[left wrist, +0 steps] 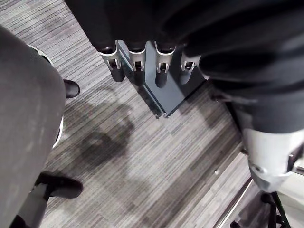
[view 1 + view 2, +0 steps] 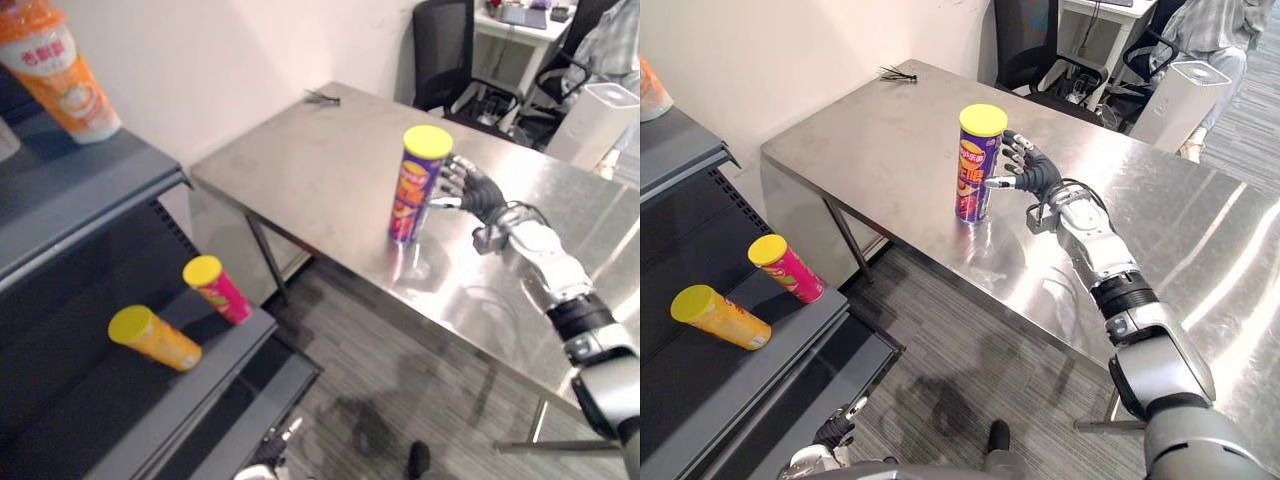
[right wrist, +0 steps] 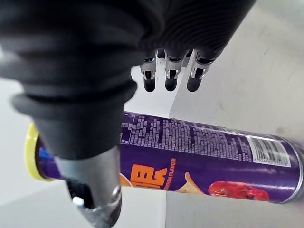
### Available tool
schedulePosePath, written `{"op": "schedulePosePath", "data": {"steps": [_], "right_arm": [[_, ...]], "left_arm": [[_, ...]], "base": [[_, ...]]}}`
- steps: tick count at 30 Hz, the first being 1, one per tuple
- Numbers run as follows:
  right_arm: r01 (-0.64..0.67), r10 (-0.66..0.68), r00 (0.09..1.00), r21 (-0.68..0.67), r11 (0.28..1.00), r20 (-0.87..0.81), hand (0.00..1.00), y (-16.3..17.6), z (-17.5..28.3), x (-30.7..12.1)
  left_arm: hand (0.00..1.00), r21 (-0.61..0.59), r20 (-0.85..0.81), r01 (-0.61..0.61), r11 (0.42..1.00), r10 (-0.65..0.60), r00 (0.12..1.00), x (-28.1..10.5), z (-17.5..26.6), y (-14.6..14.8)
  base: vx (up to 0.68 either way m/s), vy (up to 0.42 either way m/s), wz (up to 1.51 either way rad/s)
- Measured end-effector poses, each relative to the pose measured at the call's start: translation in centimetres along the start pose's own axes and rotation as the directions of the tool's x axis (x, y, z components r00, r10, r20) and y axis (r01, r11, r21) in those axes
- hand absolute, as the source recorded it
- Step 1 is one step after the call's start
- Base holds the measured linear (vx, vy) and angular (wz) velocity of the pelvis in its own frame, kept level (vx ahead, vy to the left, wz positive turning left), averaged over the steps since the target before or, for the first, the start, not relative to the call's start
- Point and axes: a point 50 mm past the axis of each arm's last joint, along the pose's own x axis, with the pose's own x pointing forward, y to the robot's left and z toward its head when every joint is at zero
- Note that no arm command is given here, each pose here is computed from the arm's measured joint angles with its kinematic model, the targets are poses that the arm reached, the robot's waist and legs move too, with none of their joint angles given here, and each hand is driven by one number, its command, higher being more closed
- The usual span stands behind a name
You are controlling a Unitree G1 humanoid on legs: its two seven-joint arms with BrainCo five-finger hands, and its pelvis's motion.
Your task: Put the gum and the chips on the shelf.
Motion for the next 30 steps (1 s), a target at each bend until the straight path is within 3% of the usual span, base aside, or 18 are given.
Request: {"op": "schedulePosePath", "data": {"steps": [26, 27, 30], "right_arm": [[0.02, -0.02, 1.0, -0.001, 1.0, -0.01, 0.0, 0.4, 0.7, 1.8], [0.017, -0.017, 1.0, 0.001, 1.0, -0.009, 1.0, 0.6, 0.7, 1.9], [0.003, -0.003, 1.0, 0.016, 1.0, -0.007, 1.0, 1.2, 0.6, 2.1]], "left_arm": [[0.0, -0.016, 0.025, 0.006, 1.0, -0.006, 1.0, 0.1, 0.5, -0.3], [0.0, -0.016, 0.026, 0.007, 1.0, -0.006, 1.0, 0.1, 0.5, -0.3], [0.0, -0.016, 0.027, 0.007, 1.0, -0.007, 1.0, 0.1, 0.5, -0.3]], "base": [[0.0, -0.005, 0.03], [0.0, 0.0, 0.0], [0.0, 0.0, 0.0]]}}
